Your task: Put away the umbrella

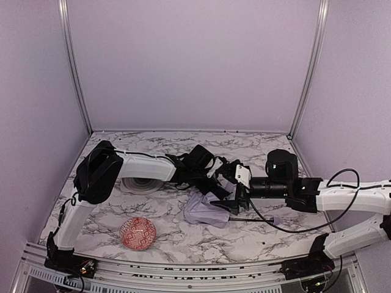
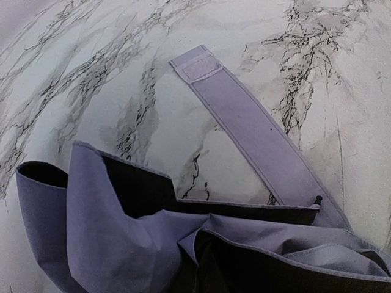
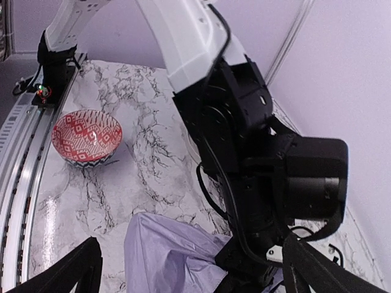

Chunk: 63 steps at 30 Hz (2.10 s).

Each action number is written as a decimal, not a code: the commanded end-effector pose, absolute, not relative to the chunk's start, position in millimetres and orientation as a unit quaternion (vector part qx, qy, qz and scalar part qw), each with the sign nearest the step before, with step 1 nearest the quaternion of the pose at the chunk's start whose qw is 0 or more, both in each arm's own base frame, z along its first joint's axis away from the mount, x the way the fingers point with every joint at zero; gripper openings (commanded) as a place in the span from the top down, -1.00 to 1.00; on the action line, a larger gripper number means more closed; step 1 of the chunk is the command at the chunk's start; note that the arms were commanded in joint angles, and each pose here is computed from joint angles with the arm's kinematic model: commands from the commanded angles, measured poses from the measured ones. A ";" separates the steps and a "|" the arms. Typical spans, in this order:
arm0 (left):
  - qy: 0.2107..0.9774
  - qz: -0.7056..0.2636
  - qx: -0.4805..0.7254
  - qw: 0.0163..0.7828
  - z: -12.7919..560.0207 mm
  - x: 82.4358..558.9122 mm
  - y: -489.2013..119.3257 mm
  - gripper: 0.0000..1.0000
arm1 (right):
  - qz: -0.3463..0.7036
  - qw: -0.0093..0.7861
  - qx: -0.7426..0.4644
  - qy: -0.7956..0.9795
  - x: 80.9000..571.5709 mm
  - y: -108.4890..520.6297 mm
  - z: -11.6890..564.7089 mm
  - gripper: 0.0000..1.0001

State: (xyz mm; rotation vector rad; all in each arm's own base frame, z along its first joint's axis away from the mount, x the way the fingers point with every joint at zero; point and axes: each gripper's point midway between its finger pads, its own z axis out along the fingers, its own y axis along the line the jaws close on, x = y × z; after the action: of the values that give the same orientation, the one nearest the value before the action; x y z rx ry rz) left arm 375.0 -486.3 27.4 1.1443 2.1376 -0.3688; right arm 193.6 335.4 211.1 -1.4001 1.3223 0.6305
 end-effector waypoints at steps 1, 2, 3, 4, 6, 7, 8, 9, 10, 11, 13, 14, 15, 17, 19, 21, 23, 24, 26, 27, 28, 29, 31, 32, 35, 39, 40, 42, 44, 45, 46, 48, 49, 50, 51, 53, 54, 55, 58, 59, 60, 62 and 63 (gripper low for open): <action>0.811 -0.173 0.413 0.376 80.3 380.8 -484.2 1.00 | 0.334 0.558 -0.452 0.611 231.1 312.9 232.7 -0.98; 0.807 -0.180 0.409 0.386 91.6 381.2 -485.2 1.00 | 0.327 0.555 -0.410 0.646 251.2 302.3 229.8 -0.95; 0.803 -0.185 0.406 0.394 101.7 381.2 -485.9 1.00 | 0.323 0.548 -0.375 0.674 268.2 292.8 225.1 -0.87; 0.800 -0.189 0.406 0.399 109.9 380.9 -486.6 1.00 | 0.322 0.539 -0.343 0.698 283.4 283.3 219.3 -0.80; 0.796 -0.193 0.403 0.407 122.0 380.7 -486.2 1.00 | 0.328 0.507 -0.306 0.736 302.1 276.9 200.1 -0.64; 0.796 -0.193 0.402 0.408 124.3 380.4 -485.4 1.00 | 0.336 0.493 -0.295 0.747 306.8 278.3 193.9 -0.58; 0.797 -0.194 0.400 0.409 125.6 380.1 -484.4 1.00 | 0.344 0.474 -0.290 0.757 309.8 282.0 185.9 -0.54; 0.798 -0.194 0.398 0.408 126.8 379.3 -483.2 1.00 | 0.356 0.455 -0.290 0.763 311.0 288.3 180.5 -0.52; 0.798 -0.195 0.396 0.410 128.8 378.8 -483.0 1.00 | 0.369 0.437 -0.288 0.768 311.3 293.5 175.1 -0.51; 0.800 -0.194 0.392 0.411 129.9 379.6 -481.8 1.00 | 0.380 0.421 -0.284 0.773 312.3 298.7 170.0 -0.51; 0.800 -0.194 0.386 0.417 135.5 381.0 -481.0 1.00 | 0.395 0.400 -0.277 0.779 312.7 305.1 161.6 -0.48; 0.801 -0.191 0.380 0.421 137.5 383.2 -479.9 1.00 | 0.398 0.397 -0.276 0.780 311.9 306.1 158.2 -0.46; 0.802 -0.190 0.377 0.423 139.4 384.3 -479.4 1.00 | 0.402 0.397 -0.276 0.777 310.6 307.0 157.4 -0.45; 0.806 -0.179 0.363 0.433 142.8 390.4 -476.5 1.00 | 0.408 0.399 -0.277 0.773 304.7 308.4 155.8 -0.44; 0.810 -0.170 0.348 0.440 145.6 395.6 -473.7 1.00 | 0.400 0.400 -0.282 0.775 300.2 311.8 153.0 -0.43; 0.815 -0.165 0.334 0.444 146.6 399.1 -471.4 1.00 | 0.374 0.404 -0.294 0.781 296.7 315.8 148.4 -0.43; 0.817 -0.164 0.328 0.444 146.3 400.0 -470.3 1.00 | 0.338 0.421 -0.309 0.783 295.5 318.0 151.9 -0.42; 0.818 -0.165 0.327 0.444 146.5 399.7 -470.2 1.00 | 0.325 0.433 -0.312 0.781 296.0 318.3 157.5 -0.40; 0.818 -0.168 0.328 0.442 146.6 398.1 -470.7 1.00 | 0.305 0.452 -0.311 0.779 298.7 316.3 166.4 -0.29; 0.819 -0.168 0.327 0.441 146.4 398.1 -469.9 1.00 | 0.293 0.458 -0.309 0.780 300.1 315.0 168.2 -0.22; 0.819 -0.169 0.326 0.442 147.2 398.1 -469.8 1.00 | 0.281 0.465 -0.309 0.781 300.0 314.6 168.1 -0.16; 0.819 -0.168 0.325 0.442 147.4 398.3 -469.2 1.00 | 0.272 0.469 -0.311 0.780 299.2 315.1 166.6 -0.11; 0.819 -0.167 0.324 0.443 147.8 398.5 -468.4 1.00 | 0.269 0.469 -0.316 0.779 296.3 318.8 161.0 -0.06; 0.819 -0.166 0.323 0.443 147.8 398.7 -468.3 1.00 | 0.273 0.466 -0.317 0.779 295.9 321.3 158.9 -0.02; 0.820 -0.165 0.323 0.443 147.2 398.6 -467.8 1.00 | 0.261 0.475 -0.318 0.778 299.0 325.6 161.3 0.15; 0.821 -0.163 0.323 0.442 145.8 398.5 -466.5 1.00 | 0.276 0.504 -0.324 0.752 295.4 327.5 183.8 0.15; 0.821 -0.161 0.322 0.443 145.7 398.8 -466.2 1.00 | 0.281 0.507 -0.329 0.746 291.8 328.8 187.1 0.14; 0.821 -0.159 0.322 0.444 146.1 399.1 -465.4 1.00 | 0.278 0.520 -0.338 0.734 284.3 330.1 191.5 0.13; 0.821 -0.158 0.322 0.445 146.6 399.5 -464.8 1.00 | 0.275 0.535 -0.358 0.714 269.9 337.0 195.3 0.12; 0.821 -0.158 0.322 0.445 146.6 399.5 -464.8 1.00 | 0.278 0.539 -0.367 0.706 263.7 339.4 195.7 0.10; 0.820 -0.158 0.323 0.445 147.0 399.4 -464.8 1.00 | 0.285 0.540 -0.372 0.699 259.5 341.3 195.7 0.08; 0.820 -0.159 0.323 0.445 146.6 399.2 -465.2 1.00 | 0.283 0.533 -0.360 0.712 263.6 340.9 187.3 0.06; 0.820 -0.158 0.323 0.445 147.1 399.3 -465.0 1.00 | 0.278 0.525 -0.355 0.722 267.7 340.6 181.0 0.05; 0.820 -0.158 0.323 0.445 146.8 399.1 -464.8 1.00 | 0.275 0.519 -0.349 0.730 272.3 339.6 175.5 0.05; 0.820 -0.158 0.324 0.444 146.6 398.8 -464.7 1.00 | 0.275 0.513 -0.344 0.737 275.6 338.3 170.3 0.05; 0.820 -0.157 0.324 0.445 146.7 398.4 -464.1 1.00 | 0.282 0.505 -0.333 0.745 279.5 337.1 163.7 0.05; 0.820 -0.157 0.324 0.445 147.0 398.2 -463.5 1.00 | 0.280 0.503 -0.325 0.750 284.7 332.8 159.8 0.05; 0.820 -0.156 0.324 0.444 146.5 397.7 -462.6 1.00 | 0.276 0.502 -0.318 0.755 290.8 328.0 156.5 0.02; 0.821 -0.154 0.324 0.444 146.1 397.4 -461.2 1.00 | 0.279 0.486 -0.329 0.760 291.5 331.4 145.5 -0.05; 0.821 -0.155 0.324 0.445 146.3 397.5 -461.5 1.00 | 0.283 0.478 -0.334 0.762 290.5 334.2 141.1 -0.05; 0.821 -0.154 0.323 0.445 146.4 397.8 -461.5 1.00 | 0.286 0.468 -0.339 0.764 289.3 336.7 135.4 -0.03; 0.821 -0.154 0.322 0.446 146.7 398.2 -461.6 1.00 | 0.285 0.455 -0.342 0.771 288.5 338.0 126.2 0.14; 0.821 -0.154 0.323 0.446 147.1 398.0 -461.5 1.00 | 0.283 0.453 -0.339 0.775 289.5 336.7 123.9 0.26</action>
State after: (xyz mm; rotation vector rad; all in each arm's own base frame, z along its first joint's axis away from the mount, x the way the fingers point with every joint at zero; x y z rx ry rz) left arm 393.0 -466.1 118.4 0.8447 2.0796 -0.3768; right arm 288.1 327.7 123.4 -0.8323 1.9051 0.6539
